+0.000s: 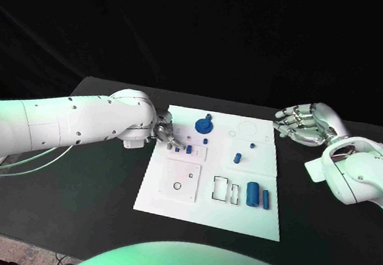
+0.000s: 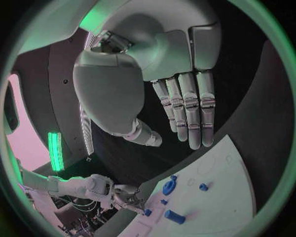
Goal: Assemble the parts on the task board
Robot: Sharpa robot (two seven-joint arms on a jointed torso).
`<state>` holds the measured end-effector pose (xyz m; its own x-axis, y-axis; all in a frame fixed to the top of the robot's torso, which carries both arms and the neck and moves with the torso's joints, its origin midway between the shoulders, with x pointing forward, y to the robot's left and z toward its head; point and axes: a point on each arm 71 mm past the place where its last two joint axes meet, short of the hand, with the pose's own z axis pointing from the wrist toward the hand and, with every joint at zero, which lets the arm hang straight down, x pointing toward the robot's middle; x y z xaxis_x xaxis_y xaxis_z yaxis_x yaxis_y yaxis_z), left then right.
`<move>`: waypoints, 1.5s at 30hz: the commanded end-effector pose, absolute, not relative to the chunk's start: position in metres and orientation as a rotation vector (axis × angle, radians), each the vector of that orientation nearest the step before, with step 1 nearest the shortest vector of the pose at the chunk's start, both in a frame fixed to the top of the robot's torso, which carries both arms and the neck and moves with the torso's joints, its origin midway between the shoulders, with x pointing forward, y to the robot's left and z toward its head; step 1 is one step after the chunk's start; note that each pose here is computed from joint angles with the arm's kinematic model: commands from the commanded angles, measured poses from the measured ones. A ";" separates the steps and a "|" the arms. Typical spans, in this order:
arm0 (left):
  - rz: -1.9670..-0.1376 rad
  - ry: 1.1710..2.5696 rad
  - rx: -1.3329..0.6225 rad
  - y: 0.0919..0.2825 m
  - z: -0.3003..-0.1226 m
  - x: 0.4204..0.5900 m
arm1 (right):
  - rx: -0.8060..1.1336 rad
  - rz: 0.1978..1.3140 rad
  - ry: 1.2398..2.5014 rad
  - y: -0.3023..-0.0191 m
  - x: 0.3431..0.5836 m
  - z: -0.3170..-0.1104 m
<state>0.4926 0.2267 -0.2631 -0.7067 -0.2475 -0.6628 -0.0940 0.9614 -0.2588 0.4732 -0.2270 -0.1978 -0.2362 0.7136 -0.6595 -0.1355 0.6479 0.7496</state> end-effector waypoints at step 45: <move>-0.746 1.818 0.319 0.158 -0.250 0.496 | 0.480 0.834 1.654 -0.229 0.472 -0.202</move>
<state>0.4993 0.1619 -0.2459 -0.3716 -0.2524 -0.8934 0.4796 0.7718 -0.4175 0.4725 -0.2302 -0.2016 -0.2476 0.7129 -0.6561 -0.1135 0.6512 0.7504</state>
